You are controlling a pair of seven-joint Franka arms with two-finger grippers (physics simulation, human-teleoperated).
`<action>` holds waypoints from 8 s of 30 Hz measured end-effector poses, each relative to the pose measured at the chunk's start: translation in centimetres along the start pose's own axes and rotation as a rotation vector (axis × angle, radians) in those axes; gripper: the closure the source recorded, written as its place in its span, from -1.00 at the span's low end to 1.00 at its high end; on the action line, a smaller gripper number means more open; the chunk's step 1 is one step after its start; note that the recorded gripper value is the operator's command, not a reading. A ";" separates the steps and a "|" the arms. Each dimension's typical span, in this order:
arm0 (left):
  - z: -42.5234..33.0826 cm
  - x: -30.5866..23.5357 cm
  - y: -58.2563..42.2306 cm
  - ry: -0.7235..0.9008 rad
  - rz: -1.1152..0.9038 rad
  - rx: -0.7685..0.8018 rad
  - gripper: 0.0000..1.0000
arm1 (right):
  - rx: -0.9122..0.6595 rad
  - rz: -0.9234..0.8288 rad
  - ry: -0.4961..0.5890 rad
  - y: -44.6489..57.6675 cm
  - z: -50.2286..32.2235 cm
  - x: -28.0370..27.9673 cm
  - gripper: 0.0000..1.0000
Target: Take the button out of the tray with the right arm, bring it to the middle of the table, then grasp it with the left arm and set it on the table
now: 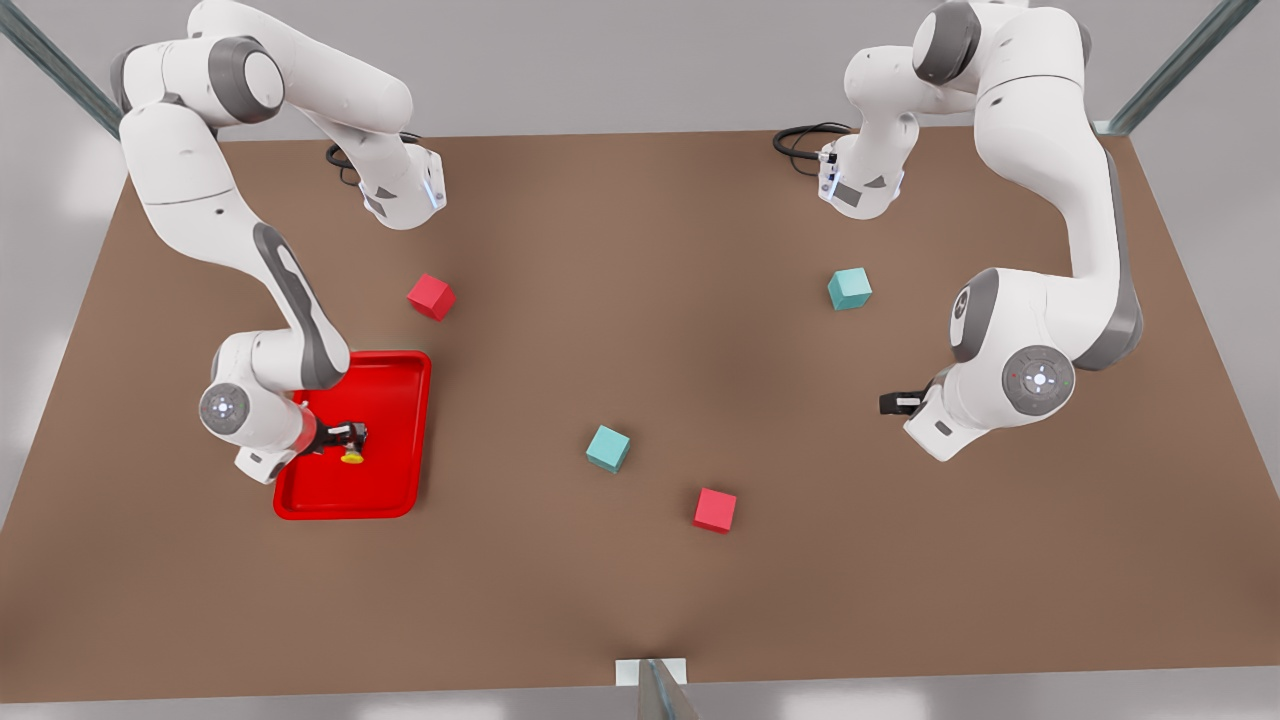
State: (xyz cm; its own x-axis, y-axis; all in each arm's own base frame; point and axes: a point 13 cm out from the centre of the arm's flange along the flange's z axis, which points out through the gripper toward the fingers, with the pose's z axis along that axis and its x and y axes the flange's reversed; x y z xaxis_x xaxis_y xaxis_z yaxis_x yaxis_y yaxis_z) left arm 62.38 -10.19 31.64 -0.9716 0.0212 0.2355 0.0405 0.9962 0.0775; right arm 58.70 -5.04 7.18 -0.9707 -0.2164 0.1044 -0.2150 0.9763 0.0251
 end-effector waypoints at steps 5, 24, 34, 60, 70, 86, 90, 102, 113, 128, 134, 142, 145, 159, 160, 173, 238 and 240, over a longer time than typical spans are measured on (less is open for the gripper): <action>-0.1 0.1 0.0 0.000 -0.002 0.000 -1.00 | -0.002 -0.003 0.024 1.3 -0.8 -0.4 -0.30; 0.1 0.0 0.0 0.002 -0.006 0.000 -1.00 | -0.023 0.042 0.074 3.2 3.3 0.7 -0.37; 0.2 -0.1 0.1 0.002 -0.008 0.000 -1.00 | -0.009 0.052 0.037 2.6 -0.6 -0.3 0.31; 0.7 -0.4 0.0 0.005 -0.008 0.001 -1.00 | -0.261 0.322 -0.077 71.4 -4.3 -6.5 0.25; 0.7 -0.4 0.0 0.001 -0.008 0.001 -1.00 | -0.348 0.579 -0.138 70.6 -11.2 -9.2 -1.00; 7.8 8.2 -33.3 -0.047 0.435 -0.024 -1.00 | -0.053 0.889 -0.030 4.4 -39.7 2.8 -1.00; 9.7 5.5 -30.3 -0.061 0.385 -0.037 -1.00 | 0.010 0.752 0.056 3.8 -36.9 3.5 -1.00; 19.9 7.6 -31.2 -0.096 0.422 -0.042 -1.00 | 0.058 0.465 0.116 5.2 -36.0 4.2 -1.00; 25.0 6.1 -32.0 -0.183 0.478 -0.088 -1.00 | 0.099 0.296 0.001 6.7 -37.7 1.3 -1.00; 27.2 4.4 -30.1 -0.189 0.412 -0.084 -1.00 | 0.116 0.171 -0.080 8.3 -37.0 -2.1 -1.00; 27.1 4.5 -30.3 -0.193 0.396 -0.080 -0.31 | 0.116 0.152 -0.088 8.3 -37.1 -2.3 -1.00; 26.4 4.0 -30.0 -0.204 0.361 -0.080 0.13 | 0.115 0.143 -0.087 7.9 -37.1 -2.1 -1.00; 21.8 2.9 -30.3 -0.230 0.322 -0.062 0.12 | 0.115 0.137 -0.086 8.0 -37.1 -2.1 -1.00; 5.5 -7.0 -21.0 -0.438 -0.346 -0.006 0.08 | 0.115 0.124 -0.077 8.0 -36.8 -1.9 -1.00; 6.6 -7.3 -20.3 -0.472 -0.376 -0.081 0.08 | 0.115 0.123 -0.076 8.1 -36.7 -2.0 -1.00; 18.6 -10.4 -15.3 -0.807 -1.024 -0.412 0.08 | 0.118 0.023 -0.057 13.9 -36.7 -2.2 -1.00; 11.8 11.9 -35.0 -1.244 -1.406 -0.229 -1.00 | 0.130 0.078 -0.160 9.2 -38.7 -3.9 -1.00; 3.6 11.8 -32.9 -1.065 -1.489 -0.147 -1.00 | 0.130 0.073 -0.160 9.6 -38.7 -3.9 -1.00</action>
State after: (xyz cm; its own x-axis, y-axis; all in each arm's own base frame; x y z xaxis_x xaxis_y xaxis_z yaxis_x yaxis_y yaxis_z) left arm 48.75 -42.41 28.39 0.0682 -0.6721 -0.7373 -0.9308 0.2231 -0.2895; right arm 64.60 5.06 45.52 -0.9867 -0.1518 -0.0582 -0.1451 0.9837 -0.1067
